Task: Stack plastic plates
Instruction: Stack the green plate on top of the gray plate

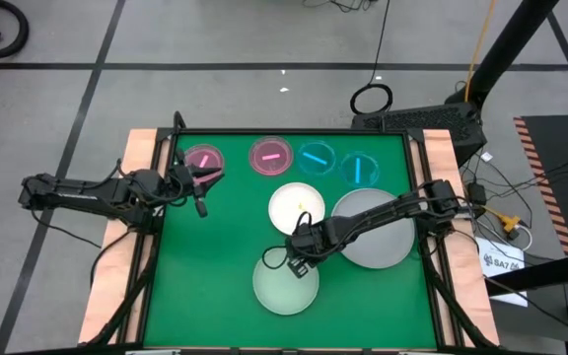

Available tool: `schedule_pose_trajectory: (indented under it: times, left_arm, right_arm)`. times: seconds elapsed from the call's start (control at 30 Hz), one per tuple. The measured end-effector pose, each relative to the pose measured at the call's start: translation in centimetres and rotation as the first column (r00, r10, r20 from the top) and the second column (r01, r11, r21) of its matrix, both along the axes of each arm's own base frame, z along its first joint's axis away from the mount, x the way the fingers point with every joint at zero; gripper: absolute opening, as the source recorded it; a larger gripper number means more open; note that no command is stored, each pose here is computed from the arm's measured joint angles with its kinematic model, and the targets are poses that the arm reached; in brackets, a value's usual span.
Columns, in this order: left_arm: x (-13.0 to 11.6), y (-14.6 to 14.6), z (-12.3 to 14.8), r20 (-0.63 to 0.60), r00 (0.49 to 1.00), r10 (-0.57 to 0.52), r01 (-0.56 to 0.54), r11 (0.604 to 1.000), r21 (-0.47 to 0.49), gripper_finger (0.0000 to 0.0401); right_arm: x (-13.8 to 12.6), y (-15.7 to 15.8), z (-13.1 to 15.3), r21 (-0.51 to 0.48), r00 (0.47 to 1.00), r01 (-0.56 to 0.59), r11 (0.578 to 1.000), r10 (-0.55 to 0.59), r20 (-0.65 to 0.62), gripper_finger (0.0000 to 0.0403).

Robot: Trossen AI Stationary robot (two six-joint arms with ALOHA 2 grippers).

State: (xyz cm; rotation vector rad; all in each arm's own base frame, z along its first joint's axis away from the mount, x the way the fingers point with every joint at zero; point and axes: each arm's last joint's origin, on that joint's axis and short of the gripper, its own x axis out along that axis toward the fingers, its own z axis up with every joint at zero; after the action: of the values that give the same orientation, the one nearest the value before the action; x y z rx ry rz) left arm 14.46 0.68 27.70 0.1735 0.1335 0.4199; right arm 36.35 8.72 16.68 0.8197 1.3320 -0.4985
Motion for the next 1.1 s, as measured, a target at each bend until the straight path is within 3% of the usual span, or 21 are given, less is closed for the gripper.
schedule_pose_trajectory:
  times: [0.17, 0.37, 0.47, 0.6, 0.83, 1.1]
  left_arm:
    - [0.0, 0.0, 0.0, 0.001, 1.0, 0.001, -0.001, 1.0, -0.001, 0.0088]
    - [0.0, 0.0, 0.0, 0.001, 1.0, 0.001, -0.001, 1.0, -0.003, 0.0088]
    - [0.0, 0.0, 0.0, 0.003, 1.0, 0.001, -0.001, 1.0, -0.006, 0.0088]
    - [0.0, 0.0, 0.0, 0.007, 1.0, 0.002, -0.002, 1.0, -0.017, 0.0088]
    - [0.0, 0.0, -0.1, 0.002, 1.0, 0.003, -0.003, 1.0, -0.03, 0.0088]
    - [0.0, 0.0, -0.2, -0.006, 1.0, 0.004, -0.004, 0.999, -0.035, 0.0088]
  right_arm:
    - [-0.2, -0.3, 1.2, 0.088, 0.996, -0.082, 0.993, 0.079, 0.031, 0.0005]
    - [-1.8, -1.6, 5.1, 0.128, 0.984, -0.165, 0.978, 0.156, 0.082, 0.0004]
    - [-4.1, -2.6, 7.3, 0.112, 0.977, -0.215, 0.97, 0.213, 0.025, 0.0003]
    - [-7.2, -4.1, 9.8, -0.011, 0.967, -0.248, 0.969, 0.246, -0.066, 0.0003]
    - [-12.1, -7.3, 11.4, -0.111, 0.992, -0.115, 0.987, 0.108, -0.068, 0.0002]
    - [-18.0, -10.3, 7.4, -0.115, 0.999, 0.041, 0.992, -0.041, 0.005, 0.0001]
